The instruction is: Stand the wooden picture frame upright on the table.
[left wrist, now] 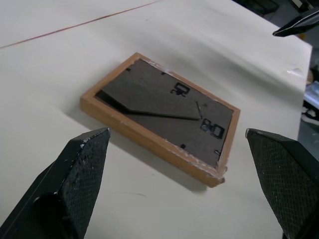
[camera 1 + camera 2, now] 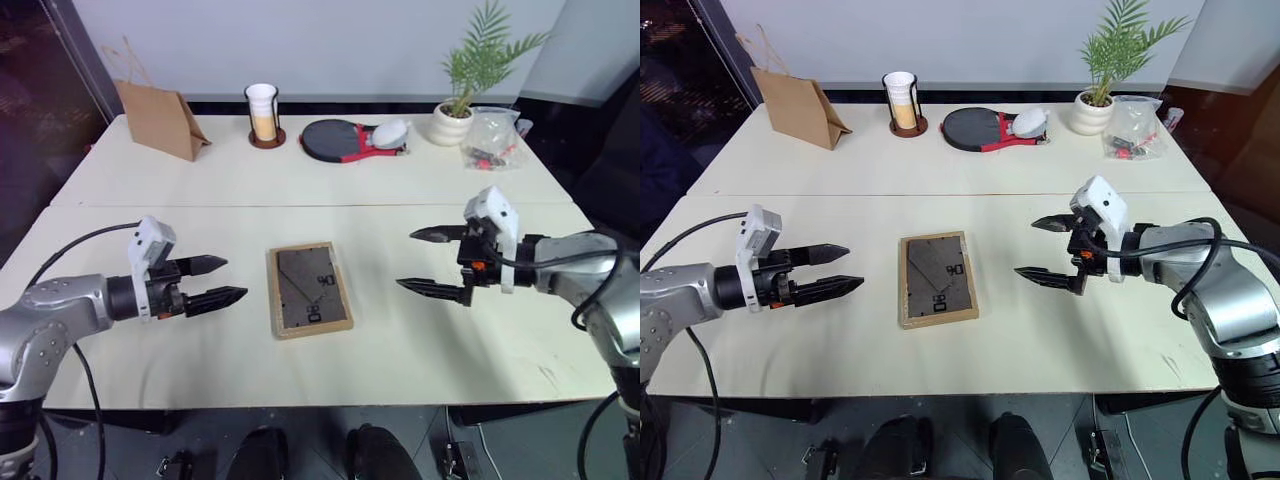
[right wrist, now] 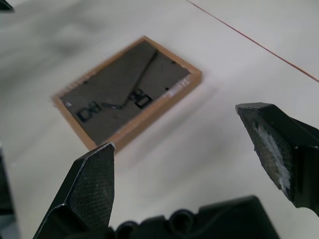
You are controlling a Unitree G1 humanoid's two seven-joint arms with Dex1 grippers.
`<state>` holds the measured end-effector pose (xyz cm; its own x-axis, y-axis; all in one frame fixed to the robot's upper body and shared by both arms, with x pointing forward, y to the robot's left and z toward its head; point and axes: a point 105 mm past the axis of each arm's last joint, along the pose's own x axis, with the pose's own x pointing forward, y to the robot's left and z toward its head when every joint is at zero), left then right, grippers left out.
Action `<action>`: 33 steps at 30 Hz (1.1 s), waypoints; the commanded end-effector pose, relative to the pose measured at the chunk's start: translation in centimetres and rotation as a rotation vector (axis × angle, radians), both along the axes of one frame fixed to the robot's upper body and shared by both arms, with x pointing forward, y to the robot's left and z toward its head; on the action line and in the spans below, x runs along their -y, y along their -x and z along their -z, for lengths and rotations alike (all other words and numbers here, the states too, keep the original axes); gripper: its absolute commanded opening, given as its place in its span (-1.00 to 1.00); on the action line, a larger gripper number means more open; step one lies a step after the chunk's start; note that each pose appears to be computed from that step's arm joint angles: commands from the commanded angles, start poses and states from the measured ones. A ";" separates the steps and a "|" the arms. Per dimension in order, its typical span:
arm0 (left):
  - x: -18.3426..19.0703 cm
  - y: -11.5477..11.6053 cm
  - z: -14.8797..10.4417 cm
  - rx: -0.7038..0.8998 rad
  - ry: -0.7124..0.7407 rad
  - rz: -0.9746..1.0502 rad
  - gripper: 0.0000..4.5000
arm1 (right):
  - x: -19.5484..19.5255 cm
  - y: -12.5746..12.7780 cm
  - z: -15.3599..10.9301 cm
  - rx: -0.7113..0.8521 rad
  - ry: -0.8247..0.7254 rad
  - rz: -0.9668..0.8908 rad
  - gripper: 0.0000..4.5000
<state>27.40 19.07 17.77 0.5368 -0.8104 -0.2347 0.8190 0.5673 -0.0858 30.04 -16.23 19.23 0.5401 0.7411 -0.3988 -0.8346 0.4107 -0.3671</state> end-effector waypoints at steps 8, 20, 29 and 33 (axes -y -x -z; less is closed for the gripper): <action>0.7 -1.2 2.8 0.102 -0.126 -0.062 -0.69 | -1.7 -2.4 2.1 0.066 -0.010 0.071 -0.76; 4.1 -3.4 8.8 0.092 -0.168 -0.200 -0.98 | -4.9 -4.0 8.5 0.029 0.049 0.179 -1.00; 4.7 -2.8 9.4 0.058 -0.162 -0.191 -0.98 | -8.4 -1.3 10.8 -0.069 0.042 0.034 -1.00; 3.9 -2.6 9.2 0.051 -0.179 -0.198 -0.98 | -9.4 -0.5 10.9 -0.089 0.032 -0.013 -1.00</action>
<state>30.18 14.76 7.93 0.6893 -0.6378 -0.3437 0.6922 0.7198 0.0524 31.68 -8.19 8.41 0.5477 0.6916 -0.4708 -0.8363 0.4356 -0.3330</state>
